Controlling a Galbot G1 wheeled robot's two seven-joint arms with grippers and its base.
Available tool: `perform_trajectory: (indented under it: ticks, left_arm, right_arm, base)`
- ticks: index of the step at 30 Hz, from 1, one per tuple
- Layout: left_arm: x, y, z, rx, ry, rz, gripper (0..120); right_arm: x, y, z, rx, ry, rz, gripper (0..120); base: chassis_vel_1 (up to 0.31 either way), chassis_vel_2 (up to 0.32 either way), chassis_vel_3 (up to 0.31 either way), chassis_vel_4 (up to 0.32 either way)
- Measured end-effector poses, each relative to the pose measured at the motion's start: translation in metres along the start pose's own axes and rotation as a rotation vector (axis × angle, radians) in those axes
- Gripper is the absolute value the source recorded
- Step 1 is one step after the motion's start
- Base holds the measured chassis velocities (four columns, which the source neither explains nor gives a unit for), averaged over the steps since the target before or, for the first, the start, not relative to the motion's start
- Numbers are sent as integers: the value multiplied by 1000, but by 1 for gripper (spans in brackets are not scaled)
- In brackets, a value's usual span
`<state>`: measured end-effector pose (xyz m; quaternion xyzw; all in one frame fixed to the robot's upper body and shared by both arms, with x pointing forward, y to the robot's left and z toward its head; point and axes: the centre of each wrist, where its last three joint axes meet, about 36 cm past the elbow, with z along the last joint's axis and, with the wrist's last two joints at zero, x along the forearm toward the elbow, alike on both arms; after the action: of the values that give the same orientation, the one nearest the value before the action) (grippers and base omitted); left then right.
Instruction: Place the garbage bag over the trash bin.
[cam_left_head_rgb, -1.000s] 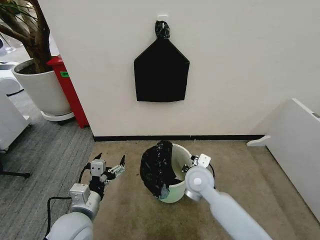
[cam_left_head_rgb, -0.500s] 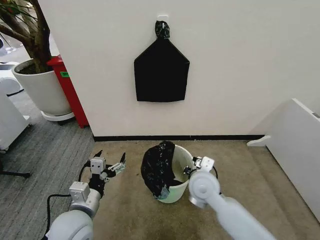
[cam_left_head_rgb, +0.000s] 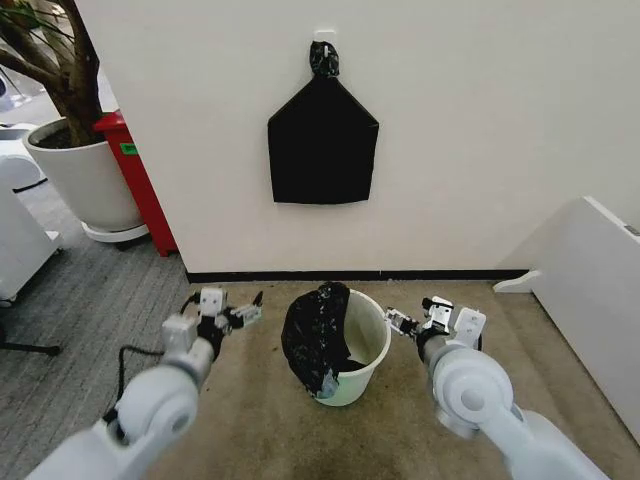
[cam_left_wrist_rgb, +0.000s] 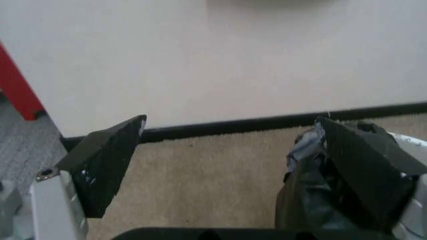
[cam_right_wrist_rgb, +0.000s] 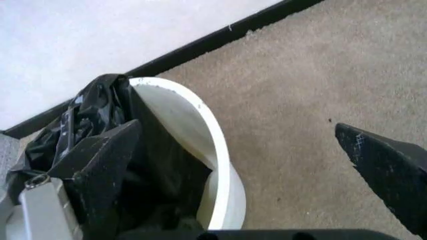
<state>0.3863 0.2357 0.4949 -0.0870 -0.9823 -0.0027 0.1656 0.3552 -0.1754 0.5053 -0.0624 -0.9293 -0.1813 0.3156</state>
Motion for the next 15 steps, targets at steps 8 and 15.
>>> perform_trajectory:
  ticks: [8, 15]
  left_arm:
    - [-17, -30, -47, -25, 166, 55, 100]
    - [-33, -55, -85, 3, 327, -5, 100]
  right_arm:
    - [9, -3, 4, -23, 7, 9, 100]
    - [16, -8, 12, -45, 13, 35, 100]
  base:
    - [0, 0, 0, 0]
    - [0, 0, 0, 0]
